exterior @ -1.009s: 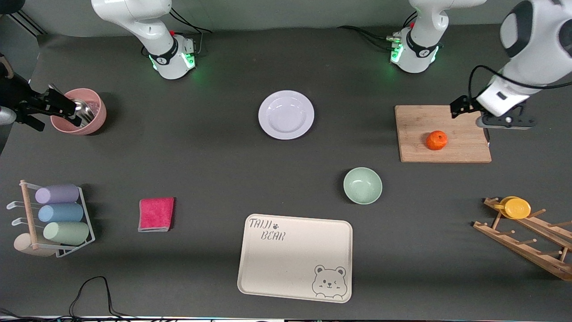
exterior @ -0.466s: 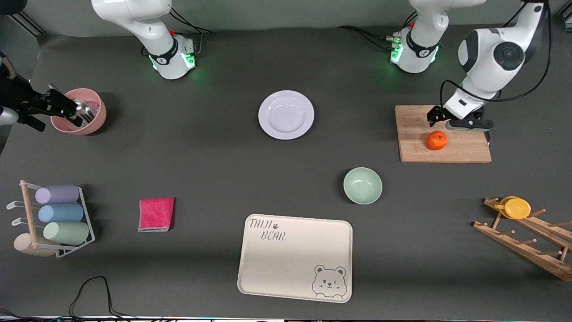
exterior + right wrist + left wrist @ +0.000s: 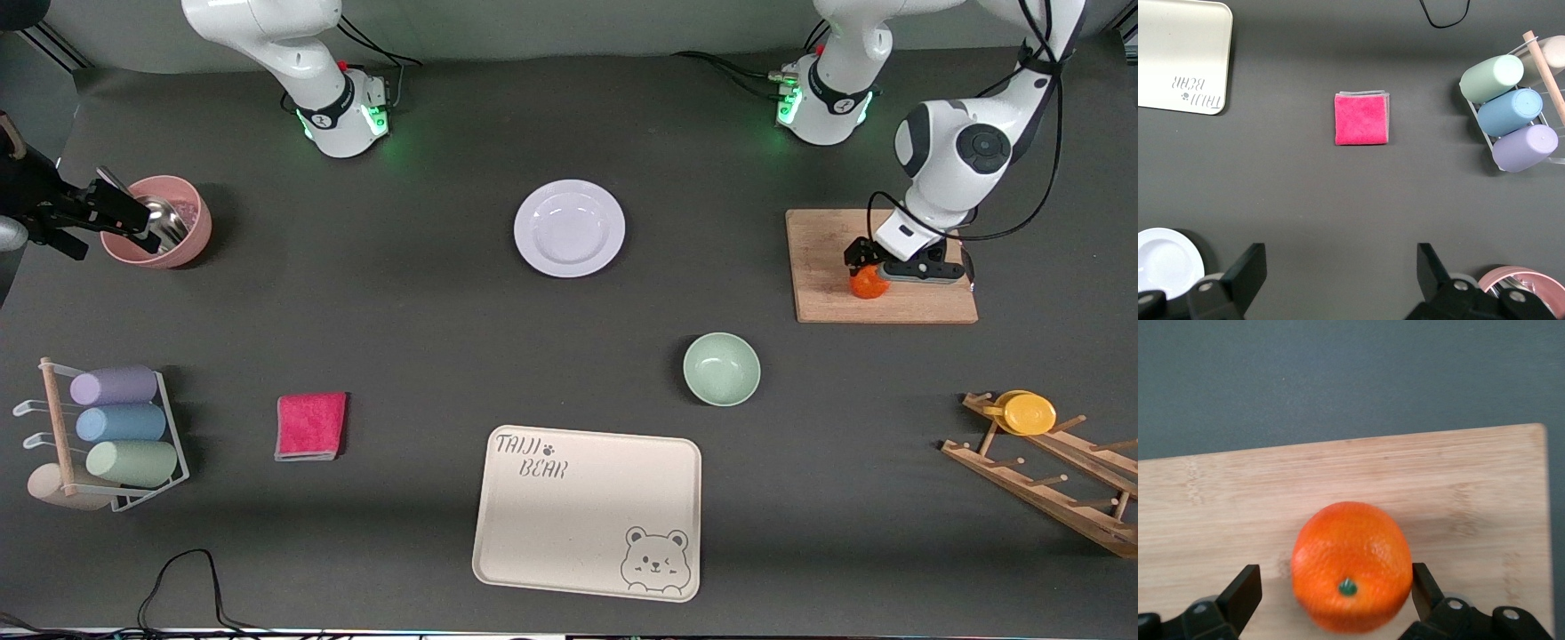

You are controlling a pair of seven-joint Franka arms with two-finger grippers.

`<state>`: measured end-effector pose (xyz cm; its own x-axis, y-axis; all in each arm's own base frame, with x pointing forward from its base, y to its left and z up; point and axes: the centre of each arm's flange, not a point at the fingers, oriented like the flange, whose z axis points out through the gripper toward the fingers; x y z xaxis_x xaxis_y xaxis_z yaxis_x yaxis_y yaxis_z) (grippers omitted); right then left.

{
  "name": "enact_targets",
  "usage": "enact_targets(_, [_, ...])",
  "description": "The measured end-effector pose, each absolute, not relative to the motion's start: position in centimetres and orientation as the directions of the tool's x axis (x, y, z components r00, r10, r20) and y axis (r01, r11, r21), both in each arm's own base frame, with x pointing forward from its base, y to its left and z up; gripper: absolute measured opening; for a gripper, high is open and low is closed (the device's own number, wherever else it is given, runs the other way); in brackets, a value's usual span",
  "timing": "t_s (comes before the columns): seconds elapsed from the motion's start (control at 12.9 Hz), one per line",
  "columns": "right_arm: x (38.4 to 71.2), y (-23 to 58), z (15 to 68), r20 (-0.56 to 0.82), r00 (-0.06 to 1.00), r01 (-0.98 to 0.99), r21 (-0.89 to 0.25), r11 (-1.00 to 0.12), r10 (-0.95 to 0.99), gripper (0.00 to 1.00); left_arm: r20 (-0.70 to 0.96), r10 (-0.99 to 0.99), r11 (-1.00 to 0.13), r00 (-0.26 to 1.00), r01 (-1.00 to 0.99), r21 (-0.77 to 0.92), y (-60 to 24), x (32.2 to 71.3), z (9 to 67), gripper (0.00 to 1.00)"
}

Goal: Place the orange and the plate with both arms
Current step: 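Close the left gripper on the orange and lift it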

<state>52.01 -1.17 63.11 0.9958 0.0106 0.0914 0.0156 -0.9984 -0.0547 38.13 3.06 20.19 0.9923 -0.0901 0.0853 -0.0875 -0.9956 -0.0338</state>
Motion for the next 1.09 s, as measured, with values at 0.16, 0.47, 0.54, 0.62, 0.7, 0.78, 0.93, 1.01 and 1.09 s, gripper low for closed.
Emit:
enact_targets(0.16, [52.0, -1.2, 63.1, 0.091, 0.996, 0.014, -0.055, -0.998, 0.009, 1.0, 0.081, -0.089, -0.996, 0.993, -0.087, -0.031, 3.1, 38.0, 19.2, 1.0])
enact_targets(0.47, [52.2, -1.1, 62.7, 0.083, 0.997, 0.011, -0.055, -0.998, 0.007, 1.0, 0.084, -0.091, -0.996, 0.992, -0.089, -0.031, 3.1, 38.1, 19.3, 0.95])
enact_targets(0.54, [52.4, -1.1, 62.4, 0.077, 0.997, 0.011, -0.054, -0.998, 0.006, 1.0, 0.087, -0.092, -0.995, 0.992, -0.09, -0.032, 3.0, 38.2, 19.4, 0.87])
enact_targets(0.62, [52.7, -1.1, 61.9, 0.069, 0.998, 0.01, -0.054, -0.999, 0.006, 1.0, 0.093, -0.093, -0.995, 0.991, -0.091, -0.033, 3.0, 38.4, 19.6, 0.74])
enact_targets(0.7, [52.9, -1.1, 61.4, 0.06, 0.998, 0.009, -0.053, -0.999, 0.006, 1.0, 0.102, -0.095, -0.995, 0.99, -0.091, -0.035, 3.0, 38.6, 20.0, 0.7])
enact_targets(0.78, [53.2, -1.0, 61.0, 0.054, 0.999, 0.009, -0.055, -0.998, 0.006, 1.0, 0.114, -0.095, -0.995, 0.989, -0.092, -0.037, 3.0, 38.9, 20.4, 0.7])
enact_targets(0.93, [53.5, -0.8, 60.5, 0.049, 0.999, 0.007, -0.07, -0.997, 0.003, 1.0, 0.117, -0.096, -0.995, 0.988, -0.092, -0.042, 3.0, 39.4, 21.8, 0.7])
enact_targets(1.01, [53.6, -0.8, 60.4, 0.047, 0.999, 0.006, -0.077, -0.997, 0.002, 1.0, 0.103, -0.097, -0.995, 0.99, -0.093, -0.045, 3.0, 39.8, 23.0, 0.7])
enact_targets(1.09, [53.6, -0.8, 60.4, 0.046, 0.999, 0.005, -0.079, -0.997, 0.002, 1.0, 0.077, -0.096, -0.995, 0.992, -0.092, -0.048, 2.8, 40.4, 24.6, 0.7])
